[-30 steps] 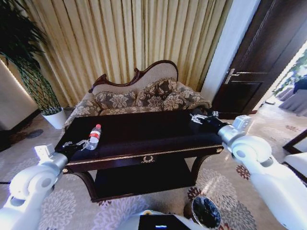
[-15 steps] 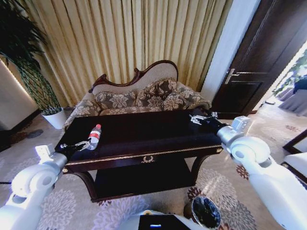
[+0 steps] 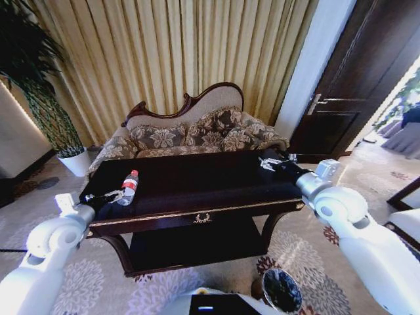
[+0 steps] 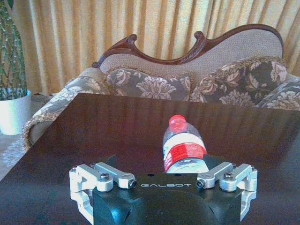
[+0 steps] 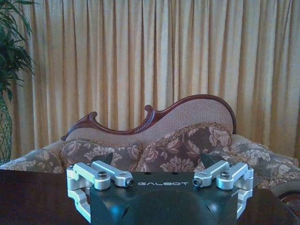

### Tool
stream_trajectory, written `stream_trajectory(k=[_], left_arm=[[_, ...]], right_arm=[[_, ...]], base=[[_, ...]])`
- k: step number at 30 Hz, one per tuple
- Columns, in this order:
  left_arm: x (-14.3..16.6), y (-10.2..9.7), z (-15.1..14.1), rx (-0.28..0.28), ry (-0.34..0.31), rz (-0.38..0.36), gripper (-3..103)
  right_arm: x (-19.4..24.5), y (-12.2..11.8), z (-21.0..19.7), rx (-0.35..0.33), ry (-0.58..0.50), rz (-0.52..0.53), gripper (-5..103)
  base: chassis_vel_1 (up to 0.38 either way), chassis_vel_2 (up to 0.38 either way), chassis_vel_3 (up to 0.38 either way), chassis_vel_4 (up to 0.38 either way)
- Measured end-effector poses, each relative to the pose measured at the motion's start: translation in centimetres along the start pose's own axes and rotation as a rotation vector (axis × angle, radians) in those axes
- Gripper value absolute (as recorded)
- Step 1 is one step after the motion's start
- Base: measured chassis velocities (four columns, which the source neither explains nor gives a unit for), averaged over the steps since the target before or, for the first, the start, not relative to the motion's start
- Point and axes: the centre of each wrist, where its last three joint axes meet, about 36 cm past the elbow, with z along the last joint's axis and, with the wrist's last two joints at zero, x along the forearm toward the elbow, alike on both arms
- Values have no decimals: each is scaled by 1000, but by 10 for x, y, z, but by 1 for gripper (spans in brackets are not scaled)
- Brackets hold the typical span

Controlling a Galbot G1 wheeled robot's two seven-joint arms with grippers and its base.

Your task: Move to the front of the table and place the trash on the table into the trash bin.

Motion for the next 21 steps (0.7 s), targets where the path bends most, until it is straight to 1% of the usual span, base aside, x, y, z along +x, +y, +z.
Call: stream_trajectory(k=[10,21], left_arm=[[-9,-6,2,-1,12,23,100],[-23,-12,8,-3,43,39,100]], right_arm=[[-5,-1,5,-7,5,7,100],[-6,0,14,-16,12,20,100]], base=[[0,0,0,0],[0,0,0,0]])
